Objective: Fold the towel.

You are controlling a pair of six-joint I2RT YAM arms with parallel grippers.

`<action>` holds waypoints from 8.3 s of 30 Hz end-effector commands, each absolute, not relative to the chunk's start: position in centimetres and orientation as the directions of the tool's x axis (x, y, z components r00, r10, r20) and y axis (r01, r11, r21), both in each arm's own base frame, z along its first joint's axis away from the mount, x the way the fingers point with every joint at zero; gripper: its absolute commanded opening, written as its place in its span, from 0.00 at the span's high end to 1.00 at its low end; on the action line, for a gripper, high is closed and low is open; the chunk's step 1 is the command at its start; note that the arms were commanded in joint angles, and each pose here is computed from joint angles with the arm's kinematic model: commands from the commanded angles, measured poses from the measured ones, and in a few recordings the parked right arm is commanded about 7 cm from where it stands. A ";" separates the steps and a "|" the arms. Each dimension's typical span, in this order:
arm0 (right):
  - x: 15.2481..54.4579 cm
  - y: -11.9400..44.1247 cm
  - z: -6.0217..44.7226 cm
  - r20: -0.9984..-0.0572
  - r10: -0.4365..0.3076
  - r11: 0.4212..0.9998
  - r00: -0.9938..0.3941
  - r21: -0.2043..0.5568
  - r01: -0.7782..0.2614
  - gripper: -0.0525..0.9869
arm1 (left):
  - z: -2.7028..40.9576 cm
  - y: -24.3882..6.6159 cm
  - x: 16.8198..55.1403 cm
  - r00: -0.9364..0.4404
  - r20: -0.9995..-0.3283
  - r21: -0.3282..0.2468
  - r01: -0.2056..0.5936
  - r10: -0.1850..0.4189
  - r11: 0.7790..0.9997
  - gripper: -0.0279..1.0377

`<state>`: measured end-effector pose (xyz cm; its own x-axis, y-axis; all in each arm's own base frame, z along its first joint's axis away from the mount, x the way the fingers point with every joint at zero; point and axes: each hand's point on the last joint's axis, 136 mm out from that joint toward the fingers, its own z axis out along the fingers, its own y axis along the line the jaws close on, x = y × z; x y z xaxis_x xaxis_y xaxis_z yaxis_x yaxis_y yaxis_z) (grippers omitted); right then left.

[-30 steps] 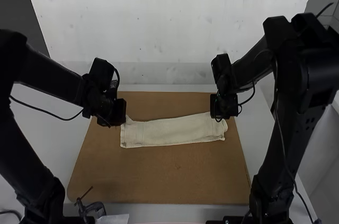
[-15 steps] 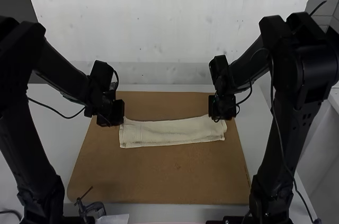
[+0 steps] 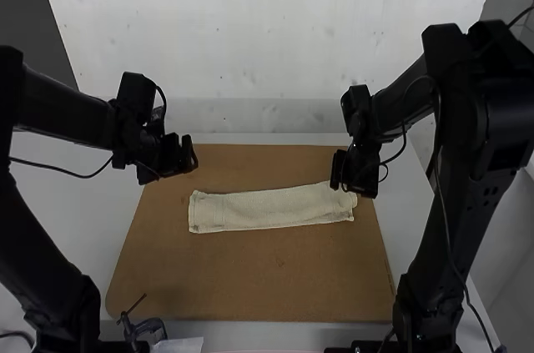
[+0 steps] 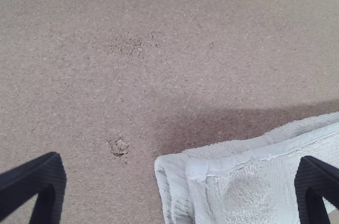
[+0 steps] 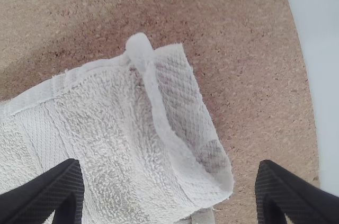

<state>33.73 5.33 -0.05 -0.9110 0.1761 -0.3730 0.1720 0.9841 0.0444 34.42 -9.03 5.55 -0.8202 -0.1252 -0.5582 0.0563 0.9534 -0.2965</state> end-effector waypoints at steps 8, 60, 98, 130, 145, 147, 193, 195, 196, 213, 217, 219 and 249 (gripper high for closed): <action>34.0 5.2 -4.3 -0.248 0.282 0.959 -0.927 0.065 0.275 0.30 | 8.8 -8.9 34.9 -0.765 -0.628 -0.317 0.088 -0.139 0.944 0.06; 34.5 21.5 2.5 -0.248 0.003 0.999 -0.969 -0.031 0.011 0.93 | 10.2 -6.5 34.3 -0.716 -0.681 -0.294 0.070 -0.157 0.953 0.06; 38.1 21.3 4.9 -0.317 -0.018 0.999 -0.948 -0.037 -0.006 0.93 | 8.6 -6.5 34.2 -0.729 -0.670 -0.281 0.072 -0.142 0.957 0.07; 32.4 28.5 2.8 -0.278 -0.191 0.982 -0.941 -0.051 -0.184 0.93 | 8.3 -6.1 33.8 -0.726 -0.673 -0.274 0.071 -0.139 0.959 0.07; 38.5 21.4 4.1 -0.333 -0.020 0.999 -0.943 -0.053 -0.003 0.93 | 8.5 -6.4 34.1 -0.714 -0.687 -0.276 0.086 -0.134 0.957 0.07; 39.0 21.0 4.3 -0.340 -0.007 0.999 -0.941 -0.048 0.010 0.93 | 8.5 -6.4 34.1 -0.714 -0.687 -0.276 0.086 -0.134 0.957 0.08; 35.6 24.9 0.0 -0.281 -0.168 0.982 -0.945 -0.132 -0.136 0.93 | 8.4 -5.7 33.7 -0.703 -0.701 -0.261 0.089 -0.125 0.961 0.08; 35.4 25.9 0.3 -0.290 -0.185 0.980 -0.939 -0.126 -0.154 0.93 | 8.4 -5.8 33.7 -0.702 -0.701 -0.262 0.090 -0.125 0.961 0.08; 35.2 26.4 0.4 -0.292 -0.194 0.979 -0.937 -0.123 -0.165 0.93 | 8.3 -5.8 33.6 -0.703 -0.700 -0.263 0.092 -0.124 0.960 0.08; 33.0 28.2 -1.6 -0.262 -0.251 0.965 -0.932 -0.144 -0.219 0.93 | 7.7 -5.7 33.5 -0.712 -0.691 -0.264 0.086 -0.126 0.961 0.08; 33.9 28.3 1.3 -0.312 -0.225 0.974 -0.923 -0.107 -0.201 0.93 | 7.6 -5.6 33.5 -0.713 -0.690 -0.264 0.083 -0.128 0.961 0.08; 34.2 28.4 3.3 -0.340 -0.212 0.977 -0.916 -0.085 -0.194 0.86 | 7.7 -5.6 33.6 -0.711 -0.692 -0.264 0.084 -0.128 0.961 0.08; 25.8 2.5 21.9 -0.842 0.214 0.973 -0.495 0.140 0.182 0.02 | 19.9 -3.9 28.2 -0.447 -0.889 -0.188 0.149 -0.104 0.971 0.07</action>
<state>27.89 5.19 21.17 -0.5788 0.2258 -0.7836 0.1453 0.9741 0.1734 28.98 -4.16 18.56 -0.4926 -0.1143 -0.8627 0.1421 0.9675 -0.2093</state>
